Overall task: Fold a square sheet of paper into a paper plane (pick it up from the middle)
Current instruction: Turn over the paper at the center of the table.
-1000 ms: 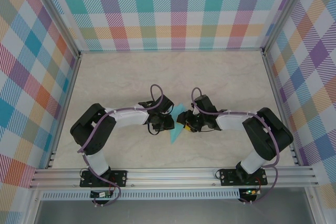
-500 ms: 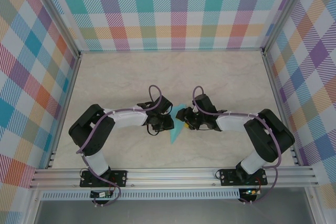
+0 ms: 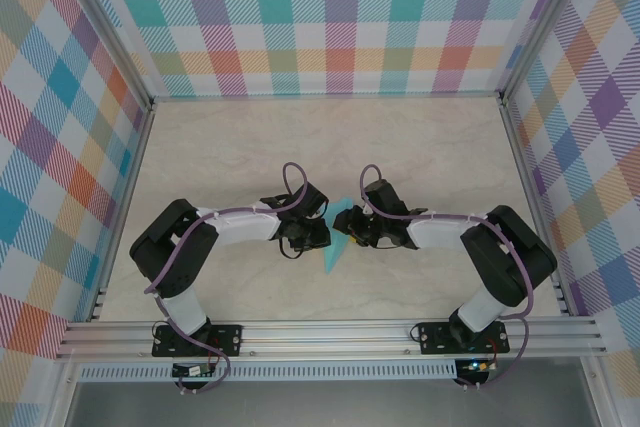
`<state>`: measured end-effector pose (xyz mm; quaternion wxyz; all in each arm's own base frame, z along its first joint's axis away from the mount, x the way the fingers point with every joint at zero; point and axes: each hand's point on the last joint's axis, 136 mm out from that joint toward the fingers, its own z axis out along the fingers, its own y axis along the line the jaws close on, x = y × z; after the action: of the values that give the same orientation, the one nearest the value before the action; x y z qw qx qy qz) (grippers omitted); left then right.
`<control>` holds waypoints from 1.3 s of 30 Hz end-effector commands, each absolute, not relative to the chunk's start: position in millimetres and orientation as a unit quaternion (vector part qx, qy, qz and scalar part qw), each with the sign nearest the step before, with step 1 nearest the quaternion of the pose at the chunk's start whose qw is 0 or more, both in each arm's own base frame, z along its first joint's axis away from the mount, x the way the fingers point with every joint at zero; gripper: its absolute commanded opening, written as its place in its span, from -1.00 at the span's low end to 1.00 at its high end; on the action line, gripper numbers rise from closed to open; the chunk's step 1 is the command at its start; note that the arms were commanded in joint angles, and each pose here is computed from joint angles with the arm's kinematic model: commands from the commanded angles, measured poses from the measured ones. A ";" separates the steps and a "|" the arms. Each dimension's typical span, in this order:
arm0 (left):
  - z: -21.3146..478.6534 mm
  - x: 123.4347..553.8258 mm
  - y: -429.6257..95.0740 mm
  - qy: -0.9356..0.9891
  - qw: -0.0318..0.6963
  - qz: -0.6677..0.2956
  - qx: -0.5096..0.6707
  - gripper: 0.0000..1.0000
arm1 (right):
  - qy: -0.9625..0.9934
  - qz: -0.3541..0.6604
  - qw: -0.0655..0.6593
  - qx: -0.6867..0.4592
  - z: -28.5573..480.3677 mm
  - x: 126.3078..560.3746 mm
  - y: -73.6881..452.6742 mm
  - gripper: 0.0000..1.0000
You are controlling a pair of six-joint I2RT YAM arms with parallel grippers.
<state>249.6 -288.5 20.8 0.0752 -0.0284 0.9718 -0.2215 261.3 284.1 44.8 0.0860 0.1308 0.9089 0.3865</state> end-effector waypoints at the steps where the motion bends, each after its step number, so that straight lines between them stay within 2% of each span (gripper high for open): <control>1: 20.7 252.8 -281.8 0.972 0.083 -0.218 -0.040 -0.63 | 0.912 0.388 0.096 0.095 50.7 269.2 293.6 -0.23; 10: 22.7 252.9 -279.4 0.971 0.088 -0.219 -0.044 -0.64 | 0.916 0.383 0.085 0.079 41.2 273.8 301.3 -0.30; 14: 23.8 252.7 -278.6 0.971 0.090 -0.219 -0.044 -0.64 | 0.918 0.382 0.082 0.066 40.0 273.6 303.4 -0.45; 20: 37.4 253.1 -280.4 0.963 0.106 -0.244 -0.051 -0.58 | 0.927 0.365 0.085 0.033 45.7 271.3 300.7 -0.83; 25: 63.8 249.6 -264.6 0.950 0.151 -0.262 -0.070 -0.44 | 0.944 0.314 0.106 -0.011 65.1 271.0 286.1 -0.87; 31: 81.9 239.8 -221.9 0.946 0.207 -0.230 -0.099 -0.30 | 0.971 0.182 0.143 -0.055 91.0 272.3 242.6 -0.85; 36: 81.1 231.5 -181.4 0.937 0.238 -0.206 -0.151 -0.16 | 0.986 -0.033 0.153 -0.064 108.2 279.0 185.7 -0.83; 39: 81.4 228.4 -158.8 0.927 0.259 -0.195 -0.188 -0.07 | 0.974 -0.145 0.158 -0.071 115.8 286.4 170.8 -0.85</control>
<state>230.2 -190.8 89.0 0.2407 -0.1380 0.9311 -0.2367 300.2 225.4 123.0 0.1904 -0.0408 0.9795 0.0522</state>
